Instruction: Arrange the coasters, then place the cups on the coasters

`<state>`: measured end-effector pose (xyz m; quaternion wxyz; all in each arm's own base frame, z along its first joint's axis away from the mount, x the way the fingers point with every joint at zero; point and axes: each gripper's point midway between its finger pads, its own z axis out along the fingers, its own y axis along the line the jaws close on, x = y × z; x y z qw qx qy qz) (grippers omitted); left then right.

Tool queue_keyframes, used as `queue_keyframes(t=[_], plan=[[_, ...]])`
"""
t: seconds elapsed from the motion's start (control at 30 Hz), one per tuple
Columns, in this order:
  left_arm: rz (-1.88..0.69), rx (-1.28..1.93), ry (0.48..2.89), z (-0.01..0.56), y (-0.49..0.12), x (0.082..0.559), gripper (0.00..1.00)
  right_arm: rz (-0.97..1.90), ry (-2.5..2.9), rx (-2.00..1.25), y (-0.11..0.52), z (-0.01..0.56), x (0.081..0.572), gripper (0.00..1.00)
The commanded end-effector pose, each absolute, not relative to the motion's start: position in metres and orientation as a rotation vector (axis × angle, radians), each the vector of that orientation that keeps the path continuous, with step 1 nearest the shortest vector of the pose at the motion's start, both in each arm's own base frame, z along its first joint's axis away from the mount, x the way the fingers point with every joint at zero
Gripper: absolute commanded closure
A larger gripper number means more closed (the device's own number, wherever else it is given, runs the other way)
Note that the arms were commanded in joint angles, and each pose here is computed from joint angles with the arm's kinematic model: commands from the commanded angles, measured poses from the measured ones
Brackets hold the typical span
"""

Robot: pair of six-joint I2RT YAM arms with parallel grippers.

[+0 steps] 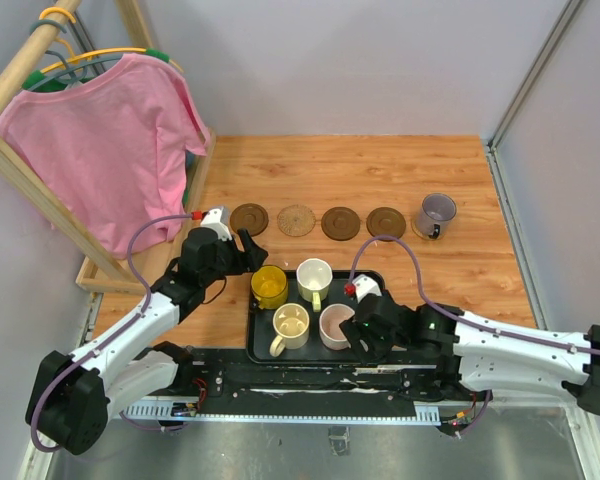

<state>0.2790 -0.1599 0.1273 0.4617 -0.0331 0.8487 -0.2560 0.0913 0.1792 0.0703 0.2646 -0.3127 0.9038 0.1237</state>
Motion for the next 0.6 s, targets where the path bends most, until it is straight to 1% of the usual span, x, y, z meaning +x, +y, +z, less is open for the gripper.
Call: queue_keyframes(t=[0.0,0.2,0.43,0.57], plan=[[-0.647,-0.084,2.045,0.138,-0.162,0.282,0.24,0.313,2.402,-0.831,0.195,0.075,0.101,0.11],[-0.647,-0.088,2.061,0.131,-0.162,0.278,0.24,0.324,2.406,-0.874,0.208,0.068,0.097,0.19],[-0.653,-0.097,2.059,0.130,-0.160,0.275,0.24,0.363,2.406,-0.877,0.213,0.063,0.093,0.31],[-0.654,-0.099,2.060,0.130,-0.160,0.274,0.24,0.372,2.406,-0.882,0.214,0.061,0.092,0.41]])
